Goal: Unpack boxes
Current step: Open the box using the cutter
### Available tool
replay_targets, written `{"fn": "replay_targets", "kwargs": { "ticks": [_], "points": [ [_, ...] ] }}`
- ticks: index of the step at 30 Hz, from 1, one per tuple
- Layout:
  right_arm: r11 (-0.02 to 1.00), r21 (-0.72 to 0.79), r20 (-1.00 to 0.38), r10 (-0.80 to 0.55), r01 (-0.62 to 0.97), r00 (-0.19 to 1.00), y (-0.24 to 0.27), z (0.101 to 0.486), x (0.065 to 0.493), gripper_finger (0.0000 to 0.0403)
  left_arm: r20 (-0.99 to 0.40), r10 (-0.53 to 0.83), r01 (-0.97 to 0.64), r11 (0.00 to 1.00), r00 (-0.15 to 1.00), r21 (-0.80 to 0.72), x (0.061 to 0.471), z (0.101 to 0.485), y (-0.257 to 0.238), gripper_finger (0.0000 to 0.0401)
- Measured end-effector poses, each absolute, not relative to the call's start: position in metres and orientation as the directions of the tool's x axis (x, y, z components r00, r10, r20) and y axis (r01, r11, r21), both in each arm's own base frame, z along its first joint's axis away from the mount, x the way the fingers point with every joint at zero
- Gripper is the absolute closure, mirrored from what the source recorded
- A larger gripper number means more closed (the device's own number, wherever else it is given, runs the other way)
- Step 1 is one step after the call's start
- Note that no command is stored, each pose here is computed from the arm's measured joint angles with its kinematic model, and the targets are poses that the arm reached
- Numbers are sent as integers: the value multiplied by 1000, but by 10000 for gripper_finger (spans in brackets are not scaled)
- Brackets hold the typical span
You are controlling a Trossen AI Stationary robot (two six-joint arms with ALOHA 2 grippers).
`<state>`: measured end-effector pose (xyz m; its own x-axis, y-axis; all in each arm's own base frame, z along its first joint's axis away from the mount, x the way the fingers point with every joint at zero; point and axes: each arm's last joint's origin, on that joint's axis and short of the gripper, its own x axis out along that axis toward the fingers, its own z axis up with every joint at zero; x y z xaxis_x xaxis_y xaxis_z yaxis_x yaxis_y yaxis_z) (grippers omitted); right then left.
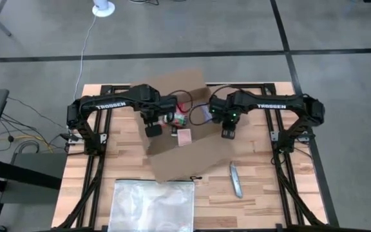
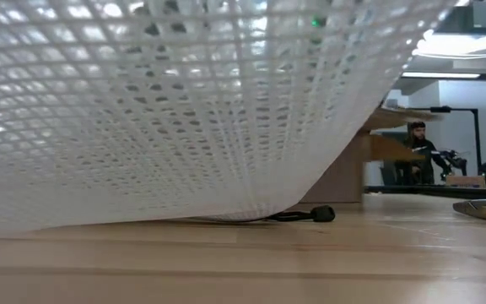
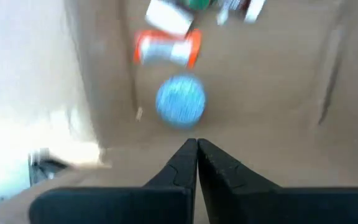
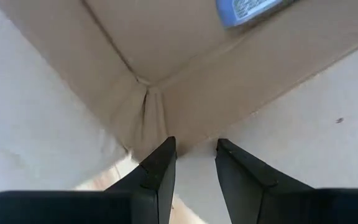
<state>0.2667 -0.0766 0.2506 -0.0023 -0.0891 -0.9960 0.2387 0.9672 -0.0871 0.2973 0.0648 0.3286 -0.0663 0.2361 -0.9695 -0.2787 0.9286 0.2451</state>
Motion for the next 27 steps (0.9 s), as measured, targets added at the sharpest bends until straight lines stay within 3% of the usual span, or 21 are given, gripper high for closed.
{"fn": "replay_targets", "kwargs": {
  "ticks": [7, 15, 22, 27],
  "points": [
    [949, -149, -989, -149, 279, -20, -81, 260, 252, 301, -970, 240, -367, 899, -42, 238, 296, 332, 67, 401],
    [945, -148, -989, -139, 290, -54, -80, 244, 241, 301, -976, 218, -518, 834, -8, 191, 293, 338, 58, 401],
    [953, -146, -987, -160, 264, 32, -76, 251, 244, 301, -975, 222, -557, 809, -5, 187, 295, 335, 46, 401],
    [956, -148, -981, -175, 253, 88, -75, 261, 238, 301, -985, 152, -579, 797, -83, 172, 284, 314, 38, 401]
  ]
}}
